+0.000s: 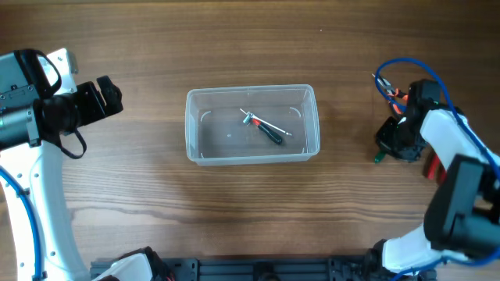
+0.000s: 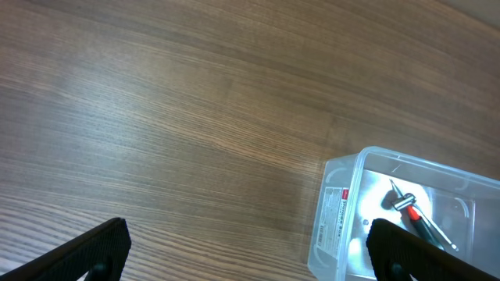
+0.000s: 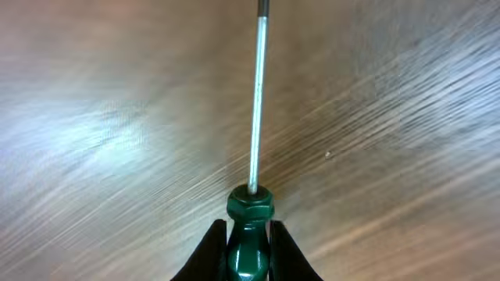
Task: Pack container
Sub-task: 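Lower the green screwdriver into the container and release it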
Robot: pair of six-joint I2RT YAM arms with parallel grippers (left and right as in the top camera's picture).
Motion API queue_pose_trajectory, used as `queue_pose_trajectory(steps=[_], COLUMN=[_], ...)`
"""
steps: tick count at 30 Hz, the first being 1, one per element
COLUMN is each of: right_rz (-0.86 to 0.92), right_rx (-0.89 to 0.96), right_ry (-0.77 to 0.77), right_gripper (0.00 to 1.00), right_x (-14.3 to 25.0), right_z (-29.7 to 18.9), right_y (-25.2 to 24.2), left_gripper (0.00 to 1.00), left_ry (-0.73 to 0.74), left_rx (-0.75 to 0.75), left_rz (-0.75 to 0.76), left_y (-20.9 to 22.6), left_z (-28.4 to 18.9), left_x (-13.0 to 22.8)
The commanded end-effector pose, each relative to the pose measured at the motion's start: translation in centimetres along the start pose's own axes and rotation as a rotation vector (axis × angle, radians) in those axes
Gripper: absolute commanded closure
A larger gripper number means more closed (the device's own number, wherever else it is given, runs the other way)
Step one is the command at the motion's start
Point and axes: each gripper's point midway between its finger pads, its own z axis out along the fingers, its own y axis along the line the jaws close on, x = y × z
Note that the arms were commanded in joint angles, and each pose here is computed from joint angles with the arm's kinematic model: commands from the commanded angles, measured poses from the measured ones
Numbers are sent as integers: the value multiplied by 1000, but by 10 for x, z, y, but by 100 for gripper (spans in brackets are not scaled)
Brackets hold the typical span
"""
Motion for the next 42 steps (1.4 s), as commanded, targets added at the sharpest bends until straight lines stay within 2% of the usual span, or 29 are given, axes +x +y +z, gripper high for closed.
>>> queue_pose_trajectory(steps=[1,4,6,7,8,11,14,17,23,27,30,31,32,33,35,38,40,42], right_rz=[-265,-491,-827,-1127,-1276,-1576,-1728,-1859,-1857,-1841,-1798,-1787,-1758,-1719,-1628,-1503,-1385,-1240], right_rx=[-229,-355,-424,-429,-417,-331,-326,-303,-368,-358,-355,-356,-357,-360,-364,-377,-326,-206], right_ry=[-295,-428,-498,-518,-528,-533,-474,-323,-33,62,66,54,44,20,-63,-311,-516,-585], right_gripper=[96,96,96,96,96,96,96,96,96,89,66,46,33,25,22,19,18,13], right_x=[-39,-33,-2,34,53,88,107,119,143,150,149,148,147,144,133,102,63,17], right_z=[-108,-168,-209,-220,-219,-203,-176,-120,-34,-6,-4,-6,-11,-20,-51,-154,-227,-248], right_y=[64,108,154,184,196,220,238,248,247,239,241,243,244,249,261,275,256,212], left_gripper=[0,0,0,0,0,0,0,0,0,0,0,0,0,0,0,0,0,0], left_ry=[-5,-5,-5,-5,-4,-4,-4,-4,-4,-4,-4,-4,-4,-4,-4,-4,-4,-4], left_rx=[25,25,25,25,25,26,26,26,26,26,26,26,26,26,26,26,26,26], left_rz=[26,25,25,25,26,26,26,26,25,25,25,25,25,25,25,25,25,25], left_y=[-6,-6,-6,-6,-6,-6,-6,-6,-6,-6,-6,-6,-6,-6,-6,-6,-6,-6], left_z=[-2,-2,-2,-2,-2,-2,-2,-2,-2,-2,-2,-2,-2,-2,-2,-2,-2,-2], left_x=[-3,-3,-3,-3,-3,-3,-3,-3,-3,-3,-3,-3,-3,-3,-3,-3,-3,-3])
